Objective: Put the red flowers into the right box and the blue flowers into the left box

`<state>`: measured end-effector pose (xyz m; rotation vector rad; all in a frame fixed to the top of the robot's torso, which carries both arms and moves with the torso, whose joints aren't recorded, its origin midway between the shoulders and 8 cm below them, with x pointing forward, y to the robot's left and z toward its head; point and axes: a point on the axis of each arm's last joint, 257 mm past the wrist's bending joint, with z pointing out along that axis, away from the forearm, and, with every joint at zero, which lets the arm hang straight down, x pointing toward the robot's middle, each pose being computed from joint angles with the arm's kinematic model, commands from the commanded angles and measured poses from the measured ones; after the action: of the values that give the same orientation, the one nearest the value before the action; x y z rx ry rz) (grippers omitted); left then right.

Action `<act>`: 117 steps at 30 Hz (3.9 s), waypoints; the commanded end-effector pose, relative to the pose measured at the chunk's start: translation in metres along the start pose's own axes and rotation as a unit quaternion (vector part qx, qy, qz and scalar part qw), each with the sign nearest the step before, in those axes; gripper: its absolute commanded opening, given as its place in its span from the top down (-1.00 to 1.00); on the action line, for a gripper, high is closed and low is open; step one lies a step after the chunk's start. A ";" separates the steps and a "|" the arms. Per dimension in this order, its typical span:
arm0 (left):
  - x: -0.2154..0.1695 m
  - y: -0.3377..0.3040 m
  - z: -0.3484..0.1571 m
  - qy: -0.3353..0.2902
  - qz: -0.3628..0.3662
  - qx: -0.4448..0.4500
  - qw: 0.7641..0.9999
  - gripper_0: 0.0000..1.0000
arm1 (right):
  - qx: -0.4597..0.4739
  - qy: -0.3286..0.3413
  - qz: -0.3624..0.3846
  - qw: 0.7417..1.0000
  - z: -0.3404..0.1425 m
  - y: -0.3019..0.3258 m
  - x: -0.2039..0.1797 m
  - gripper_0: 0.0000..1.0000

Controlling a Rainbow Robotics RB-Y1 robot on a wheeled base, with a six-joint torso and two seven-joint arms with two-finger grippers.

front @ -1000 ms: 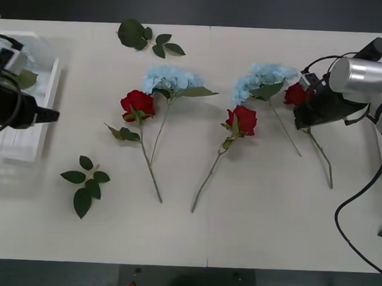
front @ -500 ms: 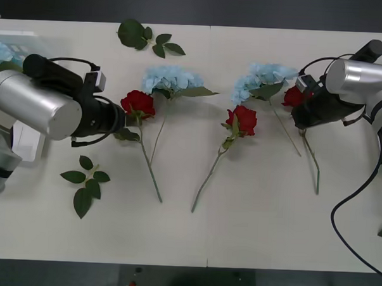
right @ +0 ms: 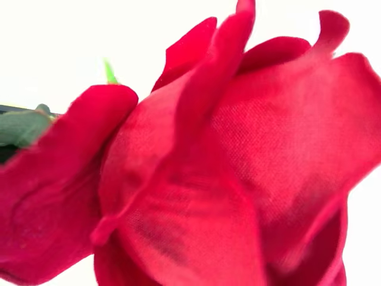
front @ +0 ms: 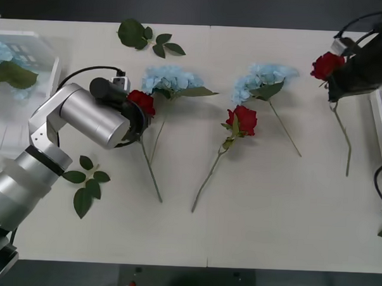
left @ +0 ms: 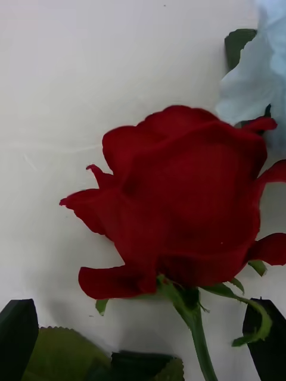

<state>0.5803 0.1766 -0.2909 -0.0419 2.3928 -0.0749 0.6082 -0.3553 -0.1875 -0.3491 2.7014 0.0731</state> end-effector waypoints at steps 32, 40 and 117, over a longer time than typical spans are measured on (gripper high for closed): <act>-0.084 -0.004 -0.141 0.009 -0.001 0.170 0.985 1.00 | 0.363 -0.101 -0.040 0.925 -0.087 -0.282 0.046 1.00; -0.113 -0.039 -0.198 -0.036 0.013 0.373 0.927 1.00 | 0.371 -0.084 -0.051 0.923 -0.084 -0.286 0.055 -0.13; -0.117 -0.314 -0.232 -0.285 -0.121 0.592 0.744 1.00 | -0.518 -0.394 -0.086 0.754 -0.108 0.273 0.064 -0.36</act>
<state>0.5122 -0.1291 -0.0397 0.1639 1.3977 -1.4730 0.4362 -0.1267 -0.1292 -0.5982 1.5764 1.4019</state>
